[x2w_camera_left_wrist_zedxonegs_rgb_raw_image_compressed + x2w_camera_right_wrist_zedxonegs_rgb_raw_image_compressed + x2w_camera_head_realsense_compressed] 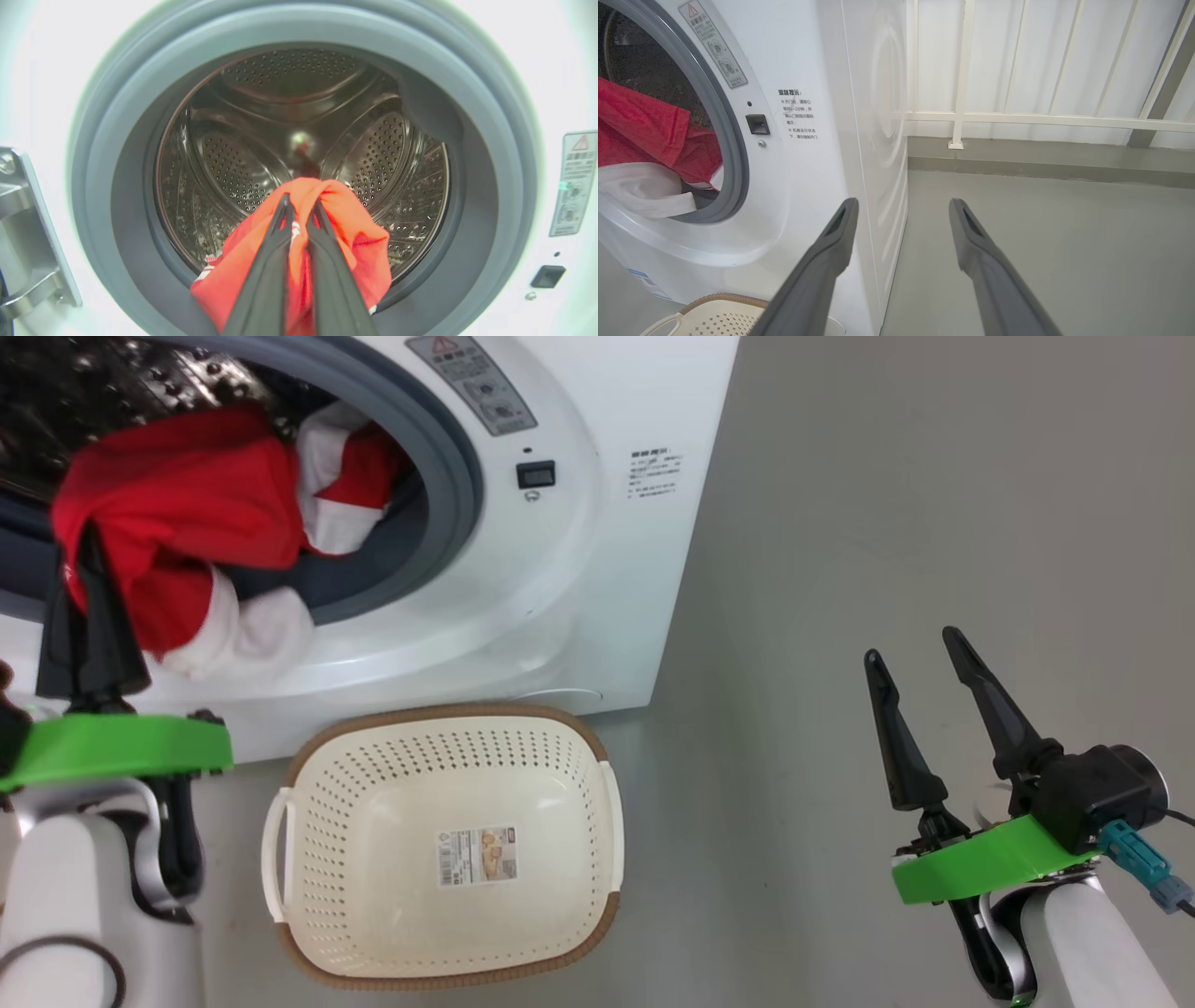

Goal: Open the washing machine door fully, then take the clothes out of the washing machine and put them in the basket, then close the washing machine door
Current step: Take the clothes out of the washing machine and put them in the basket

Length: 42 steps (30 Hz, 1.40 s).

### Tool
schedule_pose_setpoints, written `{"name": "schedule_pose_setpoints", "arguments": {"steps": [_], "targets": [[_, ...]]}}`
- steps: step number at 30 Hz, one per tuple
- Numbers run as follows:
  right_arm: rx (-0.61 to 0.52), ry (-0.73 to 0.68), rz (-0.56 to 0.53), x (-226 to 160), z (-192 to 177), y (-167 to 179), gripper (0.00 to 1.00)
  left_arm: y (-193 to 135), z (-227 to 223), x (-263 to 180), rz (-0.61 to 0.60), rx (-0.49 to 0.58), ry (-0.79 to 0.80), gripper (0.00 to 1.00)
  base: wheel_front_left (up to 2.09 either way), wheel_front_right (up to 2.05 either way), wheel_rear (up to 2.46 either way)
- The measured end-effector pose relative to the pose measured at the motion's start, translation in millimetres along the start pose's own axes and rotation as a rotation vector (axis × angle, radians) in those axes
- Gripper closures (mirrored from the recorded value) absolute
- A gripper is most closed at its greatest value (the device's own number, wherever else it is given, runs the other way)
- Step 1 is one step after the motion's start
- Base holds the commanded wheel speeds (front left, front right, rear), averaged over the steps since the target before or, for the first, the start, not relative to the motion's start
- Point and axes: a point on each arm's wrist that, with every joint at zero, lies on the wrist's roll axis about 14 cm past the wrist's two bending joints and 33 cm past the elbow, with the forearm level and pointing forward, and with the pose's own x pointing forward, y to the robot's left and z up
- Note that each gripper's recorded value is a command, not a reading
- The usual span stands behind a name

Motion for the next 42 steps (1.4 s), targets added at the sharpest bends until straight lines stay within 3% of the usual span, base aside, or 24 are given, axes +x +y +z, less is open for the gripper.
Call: {"name": "schedule_pose_setpoints", "arguments": {"steps": [8, 14, 19, 28, 35, 42], "targets": [[0.006, -0.032, 0.025, -3.0, 13.2, 10.4, 0.00, -5.9, 42.4, -25.8, -0.032, 0.002, -0.107, 1.00, 0.00, 0.00, 0.00], [0.006, -0.044, 0.025, -12.2, 20.0, 11.6, 0.00, -27.8, 84.7, -49.2, -0.102, -0.013, -0.206, 1.00, 0.00, 0.00, 0.00], [0.003, -0.055, 0.009, -16.4, 24.6, 6.5, 0.00, -40.4, 84.7, -66.6, -0.138, -0.049, -0.175, 1.00, 0.00, 0.00, 0.00], [0.015, -0.029, -0.013, -26.6, 16.4, 0.7, 0.00, -51.3, 2.3, -92.9, -0.163, -0.085, 0.127, 1.00, 0.00, 0.00, 0.00], [0.022, 0.006, -0.023, -25.0, 3.4, -2.5, 0.00, -40.7, -89.7, -116.8, -0.114, -0.112, 0.426, 1.00, 0.00, 0.00, 0.00], [0.022, 0.032, -0.026, -14.2, -8.8, -5.3, 0.00, -39.3, -155.2, -117.9, -0.086, -0.167, 0.623, 1.00, 0.00, 0.00, 0.00]]}}
